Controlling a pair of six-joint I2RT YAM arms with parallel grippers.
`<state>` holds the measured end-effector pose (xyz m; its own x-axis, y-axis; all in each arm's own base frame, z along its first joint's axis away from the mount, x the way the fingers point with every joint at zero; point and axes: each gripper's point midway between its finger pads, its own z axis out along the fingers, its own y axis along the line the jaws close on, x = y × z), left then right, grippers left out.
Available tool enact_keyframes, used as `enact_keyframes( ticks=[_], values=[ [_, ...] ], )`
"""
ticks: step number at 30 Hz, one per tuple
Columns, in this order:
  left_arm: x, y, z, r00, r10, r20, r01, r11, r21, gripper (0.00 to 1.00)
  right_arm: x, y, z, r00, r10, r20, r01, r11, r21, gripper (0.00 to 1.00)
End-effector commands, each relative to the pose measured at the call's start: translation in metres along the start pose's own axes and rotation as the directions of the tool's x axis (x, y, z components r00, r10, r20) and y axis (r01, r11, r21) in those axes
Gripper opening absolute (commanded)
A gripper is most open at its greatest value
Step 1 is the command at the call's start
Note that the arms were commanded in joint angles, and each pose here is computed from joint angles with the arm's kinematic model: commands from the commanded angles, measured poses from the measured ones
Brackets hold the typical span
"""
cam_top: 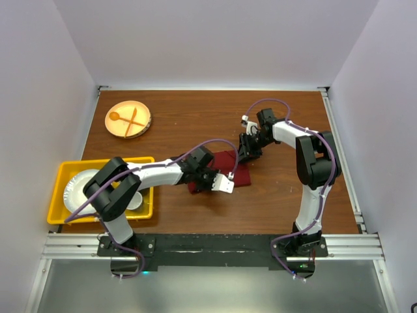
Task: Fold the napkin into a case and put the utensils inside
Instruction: Pick up the 2/3-rectangle-folded napkin from the center of the board, then fold the 2/3-rectangle-folded napkin at the center of the board.
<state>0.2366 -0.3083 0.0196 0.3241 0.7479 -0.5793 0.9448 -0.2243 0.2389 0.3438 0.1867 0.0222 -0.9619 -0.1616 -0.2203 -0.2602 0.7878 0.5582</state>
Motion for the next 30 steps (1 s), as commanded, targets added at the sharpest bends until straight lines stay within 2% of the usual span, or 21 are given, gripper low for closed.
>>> enact_keyframes(
  ticks=[1,3,8,18,24,30],
  values=[
    [-0.011,-0.004,-0.017,0.994,-0.088,0.07,0.082,0.992,0.096,0.0,0.028,-0.051,0.016,0.996,-0.016,-0.09,0.033,0.982,0.188,0.37],
    [-0.012,-0.004,-0.019,0.985,-0.149,0.086,0.135,0.98,0.147,0.0,0.029,-0.052,0.016,0.994,-0.047,-0.099,0.065,0.981,0.184,0.37],
    [-0.02,0.025,-0.032,0.958,-0.236,0.161,0.209,0.963,0.17,0.0,0.029,-0.05,0.017,0.994,-0.049,-0.099,0.066,0.983,0.173,0.37],
    [-0.005,0.07,-0.032,0.9,-0.395,0.184,0.356,0.91,0.213,0.0,0.026,-0.044,0.016,0.994,-0.057,-0.093,0.07,0.987,0.143,0.38],
    [0.008,0.083,-0.026,0.853,-0.488,0.186,0.438,0.862,0.257,0.0,0.022,-0.038,0.014,0.994,-0.072,-0.084,0.082,0.989,0.122,0.39],
    [0.002,0.097,-0.04,0.802,-0.551,0.23,0.486,0.826,0.285,0.0,0.021,-0.039,0.014,0.993,-0.074,-0.09,0.085,0.988,0.127,0.39]
  ],
)
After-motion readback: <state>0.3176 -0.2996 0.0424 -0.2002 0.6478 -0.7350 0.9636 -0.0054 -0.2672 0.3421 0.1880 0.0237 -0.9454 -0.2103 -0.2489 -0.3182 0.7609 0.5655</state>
